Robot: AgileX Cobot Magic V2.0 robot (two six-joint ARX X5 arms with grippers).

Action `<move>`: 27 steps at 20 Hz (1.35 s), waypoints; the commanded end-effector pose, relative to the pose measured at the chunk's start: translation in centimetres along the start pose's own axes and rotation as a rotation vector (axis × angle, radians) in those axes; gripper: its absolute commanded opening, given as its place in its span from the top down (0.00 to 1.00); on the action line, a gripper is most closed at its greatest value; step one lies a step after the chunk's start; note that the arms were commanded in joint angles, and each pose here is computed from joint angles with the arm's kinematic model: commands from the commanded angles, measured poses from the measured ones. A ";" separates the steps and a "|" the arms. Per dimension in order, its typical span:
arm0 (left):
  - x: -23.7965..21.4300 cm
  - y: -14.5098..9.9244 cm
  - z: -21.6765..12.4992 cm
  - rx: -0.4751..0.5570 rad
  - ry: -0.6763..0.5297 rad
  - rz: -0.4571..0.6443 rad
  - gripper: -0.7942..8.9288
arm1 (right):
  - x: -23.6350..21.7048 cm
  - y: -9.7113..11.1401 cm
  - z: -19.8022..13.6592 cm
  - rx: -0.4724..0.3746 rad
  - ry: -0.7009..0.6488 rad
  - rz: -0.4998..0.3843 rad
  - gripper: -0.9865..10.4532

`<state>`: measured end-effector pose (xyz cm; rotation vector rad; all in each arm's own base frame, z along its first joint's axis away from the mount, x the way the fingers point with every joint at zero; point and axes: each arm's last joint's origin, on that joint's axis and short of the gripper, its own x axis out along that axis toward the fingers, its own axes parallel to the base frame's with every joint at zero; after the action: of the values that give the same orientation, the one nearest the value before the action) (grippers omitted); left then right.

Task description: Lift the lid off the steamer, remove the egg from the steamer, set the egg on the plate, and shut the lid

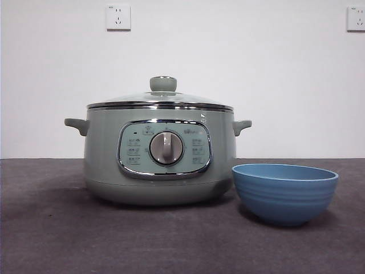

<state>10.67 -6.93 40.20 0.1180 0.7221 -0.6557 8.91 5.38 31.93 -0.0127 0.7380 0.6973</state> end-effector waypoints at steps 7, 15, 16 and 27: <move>0.0 -0.1 0.0 -0.003 -0.005 -0.008 0.92 | 0.0 0.0 0.1 0.003 -0.006 -0.002 0.91; 0.0 0.2 0.6 0.051 -0.067 0.077 0.92 | 0.0 0.0 0.1 0.003 -0.006 -0.002 0.91; -0.6 0.6 1.1 0.090 -0.163 0.168 0.92 | 0.0 0.0 0.1 0.003 -0.006 -0.002 0.91; 1.2 6.2 -8.3 0.113 -0.688 0.643 0.92 | 0.0 0.0 0.1 0.003 -0.006 -0.002 0.91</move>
<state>10.20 0.00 33.31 0.1944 -0.0479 -0.0864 8.92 5.38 31.93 -0.0129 0.7384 0.6969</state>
